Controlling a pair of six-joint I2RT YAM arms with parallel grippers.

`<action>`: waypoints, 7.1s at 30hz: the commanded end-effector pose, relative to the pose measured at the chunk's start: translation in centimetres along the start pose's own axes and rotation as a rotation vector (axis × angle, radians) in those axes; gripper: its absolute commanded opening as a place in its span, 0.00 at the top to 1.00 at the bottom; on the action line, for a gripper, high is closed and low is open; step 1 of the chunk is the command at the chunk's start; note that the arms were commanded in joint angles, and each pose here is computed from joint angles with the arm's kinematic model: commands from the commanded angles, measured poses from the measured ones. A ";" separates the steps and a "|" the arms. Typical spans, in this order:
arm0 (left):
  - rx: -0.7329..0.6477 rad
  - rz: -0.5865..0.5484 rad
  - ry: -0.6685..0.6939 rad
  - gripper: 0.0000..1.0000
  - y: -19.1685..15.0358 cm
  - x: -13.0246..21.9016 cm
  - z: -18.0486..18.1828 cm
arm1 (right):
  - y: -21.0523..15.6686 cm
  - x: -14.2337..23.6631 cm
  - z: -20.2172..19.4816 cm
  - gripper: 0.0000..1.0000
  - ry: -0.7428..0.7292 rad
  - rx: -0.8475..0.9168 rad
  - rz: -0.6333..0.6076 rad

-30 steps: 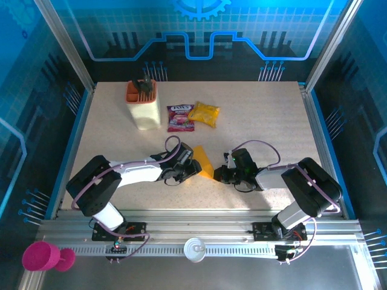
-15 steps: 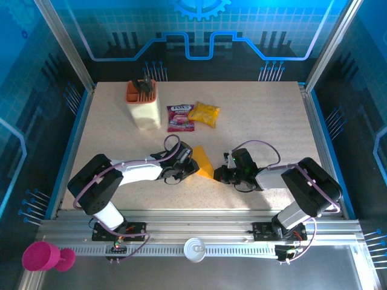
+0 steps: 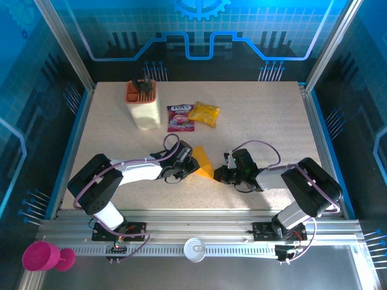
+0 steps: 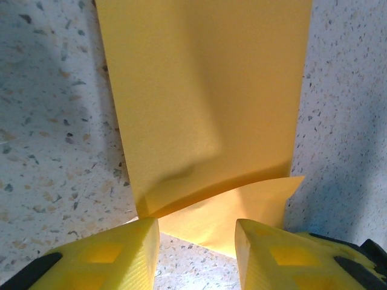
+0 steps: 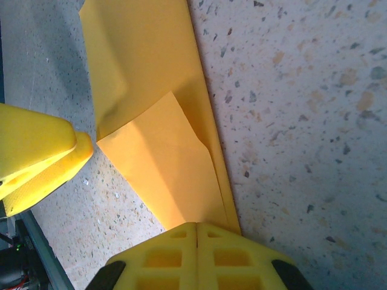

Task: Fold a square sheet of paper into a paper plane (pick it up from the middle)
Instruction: Third fold the triangle at the center of the table, then fourth fold the wing at the center of the table.

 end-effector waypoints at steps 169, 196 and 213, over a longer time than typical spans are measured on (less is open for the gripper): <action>-0.091 0.129 -0.043 1.00 1.1 1.4 -2.3 | -1.1 0.0 5.1 0.74 -0.456 0.643 0.172; -0.087 0.134 -0.035 1.00 1.2 1.1 -1.9 | -0.8 0.6 5.9 0.73 -0.432 0.638 0.159; -0.087 0.140 -0.047 1.00 1.2 1.2 -2.2 | -2.3 -0.6 4.7 1.00 -0.422 0.600 0.209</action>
Point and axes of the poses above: each hand's point on the last joint's axis, 136 mm out from that joint toward the fingers, its own x axis back along the fingers, its own z axis along the line the jaws close on, y = z × x, the point moved 10 cm from there along x, back along the fingers, and after that the axes turned 14 degrees about x, right-handed, at the moved point
